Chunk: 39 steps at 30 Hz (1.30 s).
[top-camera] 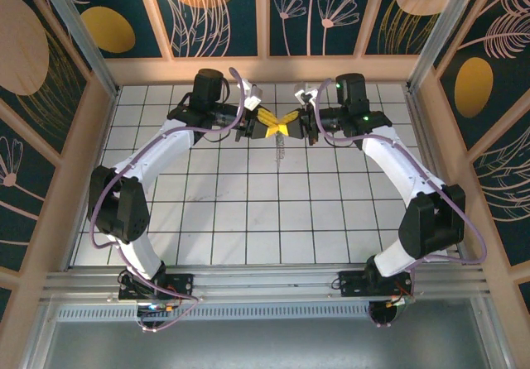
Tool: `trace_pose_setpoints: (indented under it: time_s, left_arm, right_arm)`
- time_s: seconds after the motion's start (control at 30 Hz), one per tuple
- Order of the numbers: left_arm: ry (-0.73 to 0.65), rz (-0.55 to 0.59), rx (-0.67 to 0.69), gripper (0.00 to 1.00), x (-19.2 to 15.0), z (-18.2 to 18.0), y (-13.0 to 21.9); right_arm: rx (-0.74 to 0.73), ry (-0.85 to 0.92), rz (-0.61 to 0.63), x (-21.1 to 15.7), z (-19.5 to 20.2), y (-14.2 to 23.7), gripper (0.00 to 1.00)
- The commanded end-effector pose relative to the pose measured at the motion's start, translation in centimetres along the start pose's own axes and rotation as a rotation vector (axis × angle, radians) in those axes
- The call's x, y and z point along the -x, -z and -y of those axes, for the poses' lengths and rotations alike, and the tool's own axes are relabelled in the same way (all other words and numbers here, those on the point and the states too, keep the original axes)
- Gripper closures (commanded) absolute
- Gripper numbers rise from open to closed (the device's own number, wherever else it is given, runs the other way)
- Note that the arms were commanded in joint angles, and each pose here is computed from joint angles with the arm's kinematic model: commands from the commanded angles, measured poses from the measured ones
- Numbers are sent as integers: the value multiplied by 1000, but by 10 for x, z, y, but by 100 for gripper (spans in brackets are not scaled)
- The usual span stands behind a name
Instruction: Put the keys on the keyring
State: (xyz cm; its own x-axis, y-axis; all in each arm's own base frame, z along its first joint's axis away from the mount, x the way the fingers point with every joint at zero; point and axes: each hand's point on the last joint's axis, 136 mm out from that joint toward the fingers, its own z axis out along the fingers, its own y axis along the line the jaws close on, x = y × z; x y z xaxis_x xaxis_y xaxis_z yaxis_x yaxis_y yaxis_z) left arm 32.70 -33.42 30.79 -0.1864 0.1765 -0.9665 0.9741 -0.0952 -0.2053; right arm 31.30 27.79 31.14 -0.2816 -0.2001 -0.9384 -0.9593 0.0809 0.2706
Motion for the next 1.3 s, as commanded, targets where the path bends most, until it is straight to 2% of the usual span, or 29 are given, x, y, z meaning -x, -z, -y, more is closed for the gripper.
trace_pose_setpoints:
  time_s: [0.0,0.37,0.5,0.6,0.63,0.77,0.83,0.93,1.07,1.27]
  left_arm:
    - [-56,22,-28,85,13,14,5]
    - [-59,29,-44,91,14,16,7]
    - [-60,38,-54,100,15,17,7]
    - [-55,48,-48,100,13,14,5]
    - [-80,63,-42,100,23,22,9]
    - [-96,84,-3,100,29,21,10]
    - [-106,95,15,100,32,21,10]
    - [-115,111,45,100,37,19,12]
    - [-122,134,85,100,43,15,14]
    - [-139,199,125,100,58,14,18]
  right_arm:
    - [-1,58,29,13,-10,7,100]
    - [-6,57,30,12,-8,8,100]
    - [3,58,38,15,-10,8,100]
    - [8,60,47,17,-10,7,100]
    - [10,62,51,19,-10,7,100]
    - [2,72,70,24,-11,8,100]
    - [-2,75,79,28,-12,9,85]
    - [-25,84,94,33,-12,12,70]
    - [-78,109,150,42,-15,28,62]
    - [-235,125,277,51,-15,56,59]
